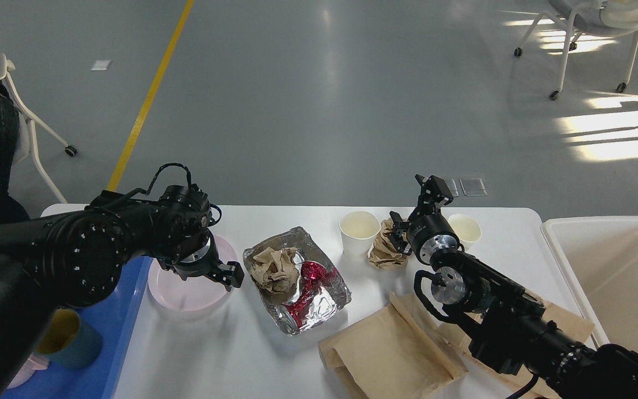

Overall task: Tidy desktop
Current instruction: 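Move the left gripper to the rim of the pink plate, then grasp the pink plate's rim with the left gripper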

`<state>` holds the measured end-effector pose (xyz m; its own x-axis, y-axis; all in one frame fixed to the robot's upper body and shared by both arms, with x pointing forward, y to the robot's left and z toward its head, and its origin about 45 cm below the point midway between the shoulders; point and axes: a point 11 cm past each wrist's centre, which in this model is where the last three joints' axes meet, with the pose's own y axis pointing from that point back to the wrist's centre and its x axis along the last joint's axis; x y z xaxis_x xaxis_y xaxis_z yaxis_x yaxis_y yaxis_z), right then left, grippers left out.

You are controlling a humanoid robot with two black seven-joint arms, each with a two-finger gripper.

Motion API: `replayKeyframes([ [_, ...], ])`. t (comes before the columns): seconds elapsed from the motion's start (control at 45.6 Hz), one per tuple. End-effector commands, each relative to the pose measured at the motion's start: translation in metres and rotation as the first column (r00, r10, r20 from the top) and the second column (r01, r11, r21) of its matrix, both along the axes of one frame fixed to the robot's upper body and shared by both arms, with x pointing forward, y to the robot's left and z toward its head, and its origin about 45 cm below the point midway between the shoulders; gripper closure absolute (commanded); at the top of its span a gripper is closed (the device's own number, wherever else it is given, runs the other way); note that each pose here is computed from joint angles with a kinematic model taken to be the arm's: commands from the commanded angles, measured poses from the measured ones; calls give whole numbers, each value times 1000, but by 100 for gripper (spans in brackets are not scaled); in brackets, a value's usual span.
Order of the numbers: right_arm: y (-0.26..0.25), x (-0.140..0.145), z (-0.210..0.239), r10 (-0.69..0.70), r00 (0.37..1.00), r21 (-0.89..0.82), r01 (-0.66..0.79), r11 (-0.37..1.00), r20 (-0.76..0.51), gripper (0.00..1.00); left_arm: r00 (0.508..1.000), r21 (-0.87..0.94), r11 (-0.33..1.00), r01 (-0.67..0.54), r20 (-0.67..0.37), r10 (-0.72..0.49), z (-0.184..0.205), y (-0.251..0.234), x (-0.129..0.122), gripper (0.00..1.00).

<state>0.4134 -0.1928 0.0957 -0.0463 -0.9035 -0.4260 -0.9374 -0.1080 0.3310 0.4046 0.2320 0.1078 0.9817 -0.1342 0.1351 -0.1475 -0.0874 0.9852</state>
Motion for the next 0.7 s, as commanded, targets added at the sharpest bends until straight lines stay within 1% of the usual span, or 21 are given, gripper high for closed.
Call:
replayKeyframes([
  [0.0,0,0,0,0,1000,0,0,1000,0,0,1000,-9,1000,3,8,-3,-9,-3,-4,4],
  [0.219,0,0,0,-1,1000,0,1,1000,-1,0,1000,-11,1000,15,-12,-15,-23,-7,-15,4],
  [0.373,0,0,0,0,1000,0,0,1000,0,0,1000,-2,1000,19,-15,-19,-26,-6,-16,5],
  [0.57,0,0,0,-1,1000,0,1,1000,-1,0,1000,7,1000,25,-17,-25,-27,-4,-17,10],
  [0.68,0,0,0,0,1000,0,0,1000,0,0,998,33,998,56,-17,-56,-27,-3,-17,16],
])
